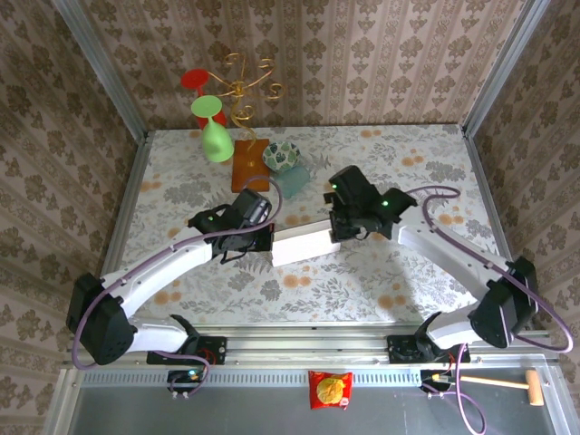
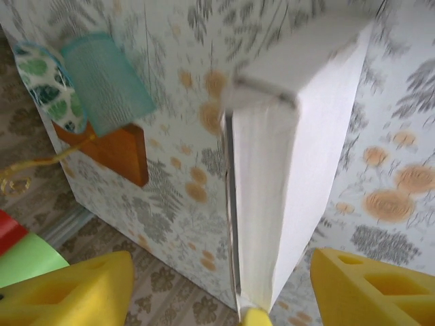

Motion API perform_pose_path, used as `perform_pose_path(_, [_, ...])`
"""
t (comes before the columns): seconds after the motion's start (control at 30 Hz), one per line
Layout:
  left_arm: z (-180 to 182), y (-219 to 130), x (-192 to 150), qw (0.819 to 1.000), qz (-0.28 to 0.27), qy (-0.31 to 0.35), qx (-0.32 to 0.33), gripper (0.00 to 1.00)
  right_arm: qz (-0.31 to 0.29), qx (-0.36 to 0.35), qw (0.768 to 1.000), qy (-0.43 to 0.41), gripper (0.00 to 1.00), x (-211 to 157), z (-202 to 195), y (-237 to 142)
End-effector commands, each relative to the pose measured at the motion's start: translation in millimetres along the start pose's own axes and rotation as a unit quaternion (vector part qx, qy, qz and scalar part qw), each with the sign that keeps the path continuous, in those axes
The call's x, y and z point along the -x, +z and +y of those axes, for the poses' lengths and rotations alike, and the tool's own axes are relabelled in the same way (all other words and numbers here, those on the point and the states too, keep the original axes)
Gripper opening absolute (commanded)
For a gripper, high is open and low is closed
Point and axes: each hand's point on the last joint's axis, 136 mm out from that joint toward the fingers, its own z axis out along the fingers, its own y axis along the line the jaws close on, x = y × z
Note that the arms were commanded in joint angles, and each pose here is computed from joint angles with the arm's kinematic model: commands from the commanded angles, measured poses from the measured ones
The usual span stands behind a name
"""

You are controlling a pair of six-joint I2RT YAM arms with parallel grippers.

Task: Fold the paper box

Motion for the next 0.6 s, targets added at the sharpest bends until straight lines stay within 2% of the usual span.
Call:
perform_pose_path(0.0, [12.9, 6.0, -23.0, 0.998, 0.049, 0.015, 0.036, 0.00, -0.038, 0.008, 0.998, -0.047, 0.70, 34.3, -6.6, -6.8])
perform_pose_path(0.2, [10.6, 6.9, -23.0, 0.998, 0.047, 0.022, 0.039, 0.00, -0.002, 0.086, 0.994, -0.066, 0.71, 44.6, -0.3, 7.9])
perform_pose_path(0.4, [8.3, 6.8, -20.9, 0.998, 0.044, 0.027, 0.041, 0.00, 0.019, 0.090, 0.993, -0.075, 0.74, 41.1, -1.2, 14.7])
perform_pose_path(0.57, [7.7, 7.1, -21.8, 0.998, 0.045, 0.028, 0.043, 0.00, 0.043, 0.088, 0.993, -0.072, 0.68, 34.9, -5.6, 27.3])
